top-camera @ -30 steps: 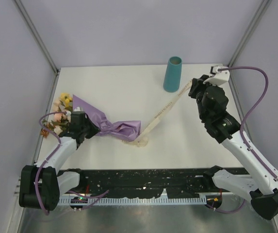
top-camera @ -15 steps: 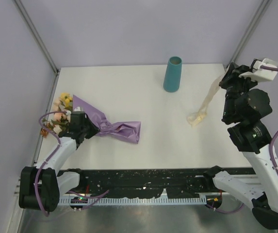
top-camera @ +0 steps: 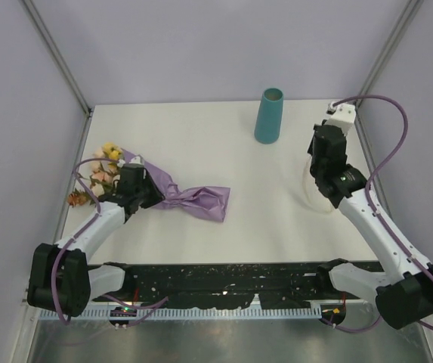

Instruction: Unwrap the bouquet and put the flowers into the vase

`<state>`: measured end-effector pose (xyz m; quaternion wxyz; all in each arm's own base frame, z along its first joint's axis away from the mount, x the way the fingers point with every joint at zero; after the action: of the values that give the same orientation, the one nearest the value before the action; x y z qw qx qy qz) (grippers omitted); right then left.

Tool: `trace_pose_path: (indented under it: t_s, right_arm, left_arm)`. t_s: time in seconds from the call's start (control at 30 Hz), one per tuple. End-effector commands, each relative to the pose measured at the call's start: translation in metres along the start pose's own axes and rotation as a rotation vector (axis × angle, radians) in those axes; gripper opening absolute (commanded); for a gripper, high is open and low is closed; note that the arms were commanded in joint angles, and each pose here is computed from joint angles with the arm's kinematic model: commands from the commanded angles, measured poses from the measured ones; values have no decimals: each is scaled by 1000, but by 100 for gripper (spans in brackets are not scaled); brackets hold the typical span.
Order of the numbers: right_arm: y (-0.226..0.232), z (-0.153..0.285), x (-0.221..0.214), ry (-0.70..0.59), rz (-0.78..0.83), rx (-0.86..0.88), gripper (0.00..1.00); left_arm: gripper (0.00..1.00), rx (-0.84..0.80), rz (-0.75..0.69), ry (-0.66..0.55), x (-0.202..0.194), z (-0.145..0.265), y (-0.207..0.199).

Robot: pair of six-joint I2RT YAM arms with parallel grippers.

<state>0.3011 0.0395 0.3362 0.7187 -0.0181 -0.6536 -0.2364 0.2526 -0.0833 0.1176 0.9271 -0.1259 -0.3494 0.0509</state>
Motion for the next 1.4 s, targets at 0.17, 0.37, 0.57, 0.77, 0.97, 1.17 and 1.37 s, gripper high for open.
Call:
trace_pose_path:
  t_s: [0.17,0.37,0.57,0.77,0.97,1.17,1.37]
  right_arm:
    - [-62,-28,-120,315,-183,-219,22]
    - [-53,-27,-124,399,-180,-123,52]
    - [-24,-10,-97,410,-172,161,68]
    - [19,6,-94,388,-143,442,74]
    - [98,39,-123,472,-24,851,74]
    - [157,62,-164,500,67,1093,73]
    - [168,46,-204,568,108,1039,72]
  left_arm:
    - [8,-56,-94,-19,20,1,-24]
    - [16,-67,-109,-28,27,7,-32]
    - [42,-70,-108,-76,37,31,-34]
    - [61,-82,-117,-137,45,60,-37]
    - [64,-21,-183,-191,53,95,-29]
    - [64,-5,-156,-242,39,116,-19]
    - [63,-3,-68,-178,14,97,-10]
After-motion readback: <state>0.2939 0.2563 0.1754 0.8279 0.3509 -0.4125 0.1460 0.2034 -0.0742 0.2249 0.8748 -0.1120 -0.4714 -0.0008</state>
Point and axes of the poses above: each gripper's point midway between its finger pads, its own z axis back along the fingers, its own y axis along the line the jaws close on, x = y × z, the point moved 6 cm from there along z, back along the fingers, and after that the axes turned 15 degrees about -z, right-handed, at the moved point
